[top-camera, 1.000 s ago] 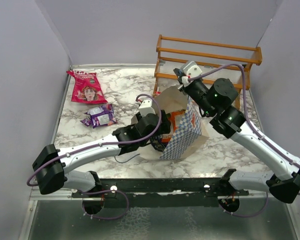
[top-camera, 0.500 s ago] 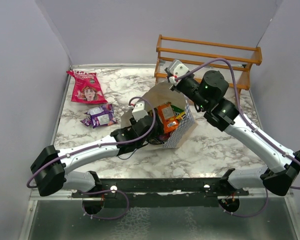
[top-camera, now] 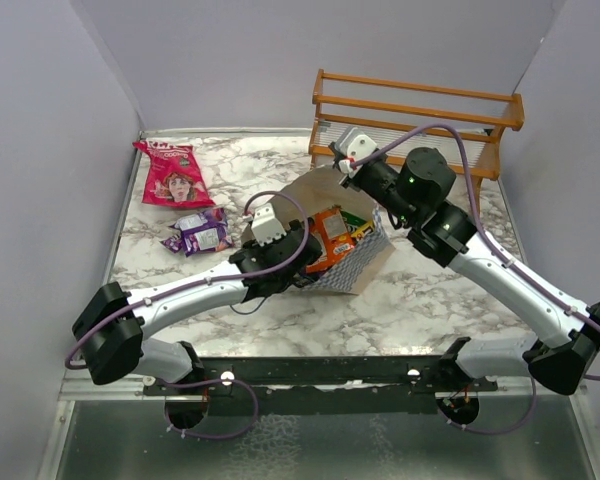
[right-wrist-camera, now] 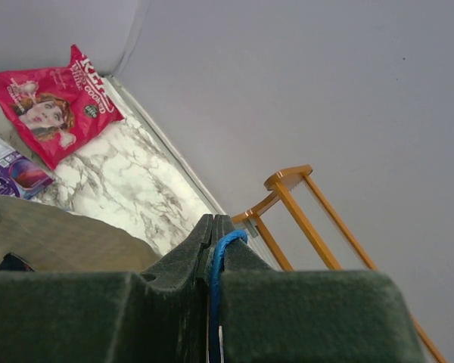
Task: Take the snacks out of the paper bag
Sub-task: Take out the snack from the paper bag.
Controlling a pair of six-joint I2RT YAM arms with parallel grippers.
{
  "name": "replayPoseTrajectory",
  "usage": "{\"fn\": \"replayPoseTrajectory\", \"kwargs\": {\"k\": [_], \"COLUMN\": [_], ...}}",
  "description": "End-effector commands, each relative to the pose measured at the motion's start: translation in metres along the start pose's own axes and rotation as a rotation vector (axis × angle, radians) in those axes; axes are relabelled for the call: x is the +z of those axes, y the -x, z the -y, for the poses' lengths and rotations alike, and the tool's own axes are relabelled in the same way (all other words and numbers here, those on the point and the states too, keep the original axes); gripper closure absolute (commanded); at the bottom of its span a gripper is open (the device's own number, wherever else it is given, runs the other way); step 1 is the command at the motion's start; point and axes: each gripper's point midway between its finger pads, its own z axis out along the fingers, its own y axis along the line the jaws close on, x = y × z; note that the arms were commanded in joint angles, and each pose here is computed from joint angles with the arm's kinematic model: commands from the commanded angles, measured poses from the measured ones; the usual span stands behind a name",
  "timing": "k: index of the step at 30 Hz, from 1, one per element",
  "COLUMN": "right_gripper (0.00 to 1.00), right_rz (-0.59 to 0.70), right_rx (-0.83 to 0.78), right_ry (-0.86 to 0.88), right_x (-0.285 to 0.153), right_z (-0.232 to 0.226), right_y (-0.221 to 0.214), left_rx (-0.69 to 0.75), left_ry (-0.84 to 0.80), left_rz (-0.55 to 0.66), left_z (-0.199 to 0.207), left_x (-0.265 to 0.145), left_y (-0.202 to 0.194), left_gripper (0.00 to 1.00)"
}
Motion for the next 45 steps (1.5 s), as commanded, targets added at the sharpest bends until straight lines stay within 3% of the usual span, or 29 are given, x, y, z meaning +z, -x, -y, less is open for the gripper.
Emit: {"fn": "replayPoseTrajectory", "kwargs": {"k": [1, 6, 13, 19, 29, 33, 39, 45], "right_gripper": [0.98, 0.98, 0.98, 0.98, 0.98, 0.98, 0.98, 0.98], "right_rz": [0.126, 0.149, 0.164, 0.184, 0.214, 0.222, 0.214, 0.164], "right_rx": [-0.001, 0.023, 0.054, 0.092, 0.145, 0.156, 0.190, 0.285], "right_ry": [-0.084, -0.053, -0.011, 0.017, 0.028, 0.039, 0.014, -0.118], "right_x": [-0.013, -0.015, -0.015, -0.016, -0.020, -0.023, -0.031, -0.043], "right_z": [0.026, 0.020, 0.012, 0.005, 0.003, 0.000, 0.002, 0.024], "right_y": [0.039, 0.044, 0.047, 0.050, 0.057, 0.057, 0.052, 0.043], "left_rx": [-0.018, -0.037, 0.053, 0.033, 0.057, 0.076, 0.086, 0.069], "left_ry": [0.096, 0.090, 0.066, 0.015, -0.049, -0.106, -0.186, -0.291], "left_rz": [0.063, 0.045, 0.045, 0.028, -0.066, -0.079, -0.082, -0.051], "left_z": [-0.023, -0.029, -0.008, 0.005, 0.012, 0.025, 0.042, 0.057], "left_x": [0.001, 0.019, 0.043, 0.055, 0.081, 0.086, 0.075, 0.042], "left_y": [0.016, 0.023, 0.019, 0.009, -0.017, -0.019, -0.010, 0.015], "left_gripper": [0.14, 0.15, 0.22, 0.27, 0.19, 0.24, 0.63, 0.88]}}
